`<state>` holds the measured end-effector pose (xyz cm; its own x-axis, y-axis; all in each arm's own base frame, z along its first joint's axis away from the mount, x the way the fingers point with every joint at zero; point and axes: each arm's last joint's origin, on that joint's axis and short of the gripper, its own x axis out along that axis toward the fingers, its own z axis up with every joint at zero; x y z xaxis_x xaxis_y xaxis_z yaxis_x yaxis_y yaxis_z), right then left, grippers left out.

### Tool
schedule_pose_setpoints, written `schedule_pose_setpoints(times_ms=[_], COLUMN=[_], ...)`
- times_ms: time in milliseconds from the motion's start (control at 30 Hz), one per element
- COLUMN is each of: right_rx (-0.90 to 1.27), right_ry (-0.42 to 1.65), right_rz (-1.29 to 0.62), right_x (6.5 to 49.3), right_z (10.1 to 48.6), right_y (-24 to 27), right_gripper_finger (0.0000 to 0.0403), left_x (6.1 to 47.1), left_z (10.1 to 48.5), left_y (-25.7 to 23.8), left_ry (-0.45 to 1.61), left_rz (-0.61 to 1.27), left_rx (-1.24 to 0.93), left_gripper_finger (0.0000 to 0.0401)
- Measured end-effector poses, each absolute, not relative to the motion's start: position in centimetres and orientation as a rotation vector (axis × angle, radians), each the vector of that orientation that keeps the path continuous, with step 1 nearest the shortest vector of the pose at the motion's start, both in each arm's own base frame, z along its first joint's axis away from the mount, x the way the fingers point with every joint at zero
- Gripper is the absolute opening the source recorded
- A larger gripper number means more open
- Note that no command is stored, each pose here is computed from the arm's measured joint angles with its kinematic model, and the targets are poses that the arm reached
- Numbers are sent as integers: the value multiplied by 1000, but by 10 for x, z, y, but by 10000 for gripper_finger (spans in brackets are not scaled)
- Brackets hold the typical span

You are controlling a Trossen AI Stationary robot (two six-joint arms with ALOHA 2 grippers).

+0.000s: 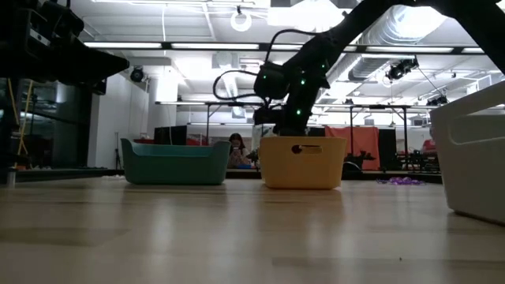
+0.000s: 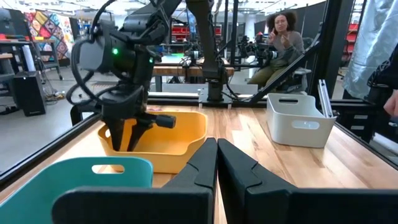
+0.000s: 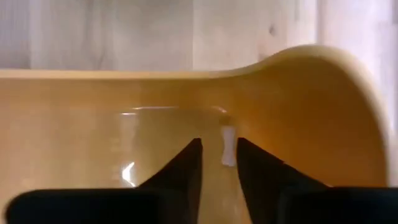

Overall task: Sort Halloween decoration
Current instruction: Put the white bone toy into the yellow bin

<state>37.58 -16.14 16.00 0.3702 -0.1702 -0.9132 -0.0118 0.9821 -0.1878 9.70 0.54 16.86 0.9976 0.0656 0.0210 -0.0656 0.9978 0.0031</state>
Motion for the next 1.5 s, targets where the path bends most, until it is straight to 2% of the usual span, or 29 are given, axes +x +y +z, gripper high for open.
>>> schedule_pose_setpoints(times_ms=[100,233,467,667,833,1133,1333,1500], right_rx=[-202,-204,-112,13,123,366,496,519], right_ry=[1156,1108,1081,1085,1069,957,782,654], right_rz=[-65,-38,-51,-106,-189,-388,-454,-487], right_x=[372,360,320,283,244,178,157,151], right_z=[177,210,271,301,300,270,262,264], right_y=[-159,-153,-135,-124,-111,-78,-65,-63], right_gripper_finger=[139,156,152,144,144,144,144,144], left_x=[97,97,97,97,97,97,93,87], left_z=[169,169,169,169,169,174,195,218], left_y=[5,5,5,5,5,5,6,12], left_ry=[-21,-21,-21,-21,-30,-73,-301,-527], left_rz=[66,65,66,65,66,68,100,263], left_rx=[4,4,4,4,4,5,-2,-247], left_gripper_finger=[1,1,1,1,1,1,1,1])
